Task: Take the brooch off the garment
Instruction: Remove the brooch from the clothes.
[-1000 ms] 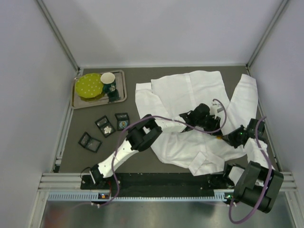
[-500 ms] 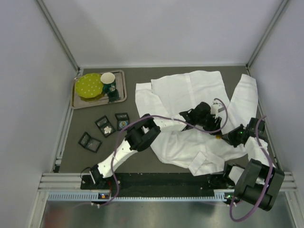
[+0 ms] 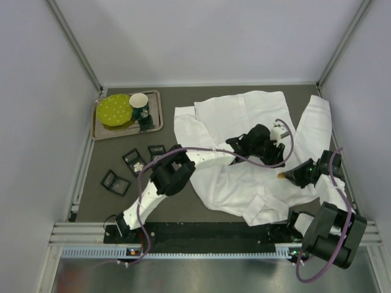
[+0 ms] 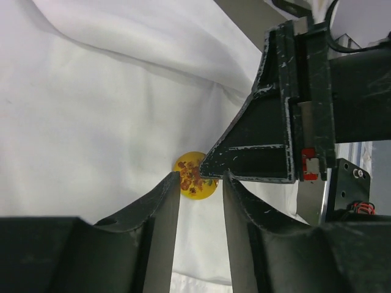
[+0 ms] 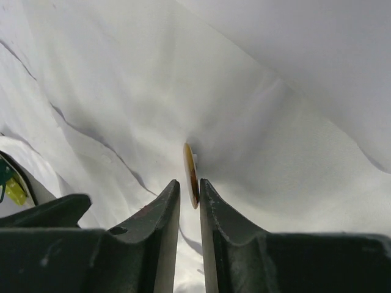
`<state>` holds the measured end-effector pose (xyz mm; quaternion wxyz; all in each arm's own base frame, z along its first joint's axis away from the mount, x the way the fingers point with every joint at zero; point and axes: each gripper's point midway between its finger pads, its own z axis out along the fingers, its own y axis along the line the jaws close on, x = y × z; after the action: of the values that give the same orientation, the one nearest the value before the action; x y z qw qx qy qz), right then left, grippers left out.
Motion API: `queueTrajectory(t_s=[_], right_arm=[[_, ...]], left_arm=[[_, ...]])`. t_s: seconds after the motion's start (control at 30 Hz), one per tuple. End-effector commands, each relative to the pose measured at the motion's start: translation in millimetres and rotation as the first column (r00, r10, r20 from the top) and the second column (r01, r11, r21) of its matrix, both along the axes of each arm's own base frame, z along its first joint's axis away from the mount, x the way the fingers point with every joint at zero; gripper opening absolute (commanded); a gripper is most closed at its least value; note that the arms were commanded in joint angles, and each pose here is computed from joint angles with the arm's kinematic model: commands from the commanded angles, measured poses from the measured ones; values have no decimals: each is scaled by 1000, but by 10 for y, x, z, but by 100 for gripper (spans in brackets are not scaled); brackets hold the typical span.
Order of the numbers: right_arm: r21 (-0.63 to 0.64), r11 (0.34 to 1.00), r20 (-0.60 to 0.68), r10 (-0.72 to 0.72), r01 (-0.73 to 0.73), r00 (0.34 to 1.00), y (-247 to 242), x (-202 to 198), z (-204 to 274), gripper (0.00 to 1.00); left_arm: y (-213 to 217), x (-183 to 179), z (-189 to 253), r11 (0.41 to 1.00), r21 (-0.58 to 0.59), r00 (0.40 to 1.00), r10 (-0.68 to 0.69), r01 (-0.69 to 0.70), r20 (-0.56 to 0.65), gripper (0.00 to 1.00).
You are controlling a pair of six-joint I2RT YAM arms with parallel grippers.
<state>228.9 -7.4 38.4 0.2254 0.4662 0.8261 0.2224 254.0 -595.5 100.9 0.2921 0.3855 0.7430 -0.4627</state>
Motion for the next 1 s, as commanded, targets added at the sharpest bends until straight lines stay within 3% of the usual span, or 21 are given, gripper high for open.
queueTrajectory(t_s=[0.0,0.5,0.97], right_arm=[[-27,1000,66,9,-7,998,-76,166,174,22],[-56,997,123,52,-45,991,-40,276,310,23],[-54,997,125,65,-59,990,11,312,319,23]], left_arm=[[60,58,510,998,-61,992,22,-14,125,37],[179,-57,207,998,16,988,-55,54,145,28],[71,-348,153,989,16,976,-146,145,161,38]])
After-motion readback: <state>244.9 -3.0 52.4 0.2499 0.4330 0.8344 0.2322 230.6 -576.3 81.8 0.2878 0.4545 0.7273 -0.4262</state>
